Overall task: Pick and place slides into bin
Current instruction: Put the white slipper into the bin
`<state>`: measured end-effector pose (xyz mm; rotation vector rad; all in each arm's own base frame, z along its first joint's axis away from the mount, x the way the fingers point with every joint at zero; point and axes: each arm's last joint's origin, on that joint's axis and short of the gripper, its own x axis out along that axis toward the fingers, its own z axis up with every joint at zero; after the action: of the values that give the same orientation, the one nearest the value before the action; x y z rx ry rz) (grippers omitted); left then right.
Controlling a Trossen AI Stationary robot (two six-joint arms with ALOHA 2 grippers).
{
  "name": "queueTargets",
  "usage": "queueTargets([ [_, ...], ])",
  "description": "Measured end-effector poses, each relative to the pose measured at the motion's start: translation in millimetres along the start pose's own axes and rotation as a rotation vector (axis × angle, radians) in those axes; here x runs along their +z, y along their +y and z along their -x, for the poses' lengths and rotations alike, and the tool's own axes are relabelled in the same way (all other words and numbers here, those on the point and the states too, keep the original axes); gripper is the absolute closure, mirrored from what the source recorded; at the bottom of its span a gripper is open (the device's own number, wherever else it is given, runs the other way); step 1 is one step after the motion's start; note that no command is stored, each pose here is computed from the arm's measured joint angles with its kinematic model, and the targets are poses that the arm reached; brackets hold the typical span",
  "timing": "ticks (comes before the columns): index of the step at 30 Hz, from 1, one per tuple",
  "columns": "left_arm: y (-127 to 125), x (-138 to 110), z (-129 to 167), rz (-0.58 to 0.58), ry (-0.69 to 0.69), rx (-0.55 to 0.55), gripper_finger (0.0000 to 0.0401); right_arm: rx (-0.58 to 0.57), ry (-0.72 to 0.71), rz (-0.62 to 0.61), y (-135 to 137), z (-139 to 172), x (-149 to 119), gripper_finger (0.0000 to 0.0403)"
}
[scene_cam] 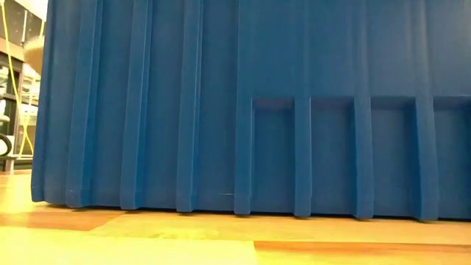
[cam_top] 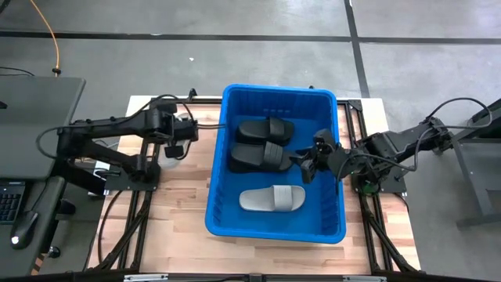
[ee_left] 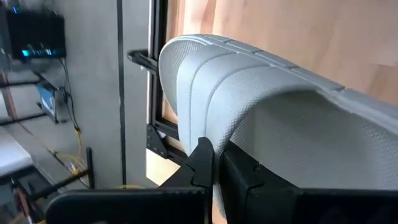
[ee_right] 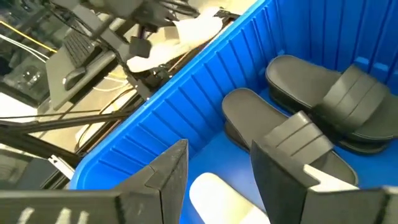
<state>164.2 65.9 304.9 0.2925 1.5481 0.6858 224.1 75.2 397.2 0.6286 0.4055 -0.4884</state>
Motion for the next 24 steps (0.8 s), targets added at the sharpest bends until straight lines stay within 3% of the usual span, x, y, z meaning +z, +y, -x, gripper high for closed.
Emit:
queueTargets([
  [7, 7, -6, 53, -0.01, -0.157, -0.017, 0.0401, 0.051, -0.025, -0.052, 4, -3, 7, 0.0238],
  [16, 6, -11, 98, 0.012, -0.365, -0.075, 0.0401, 0.225, -0.058, -0.155, 13, -8, 26, 0.0235],
  [24, -5, -18, 121, 0.003, -0.49, -0.092, 0.0401, 0.385, 0.057, -0.283, 6, -18, 47, 0.0171],
])
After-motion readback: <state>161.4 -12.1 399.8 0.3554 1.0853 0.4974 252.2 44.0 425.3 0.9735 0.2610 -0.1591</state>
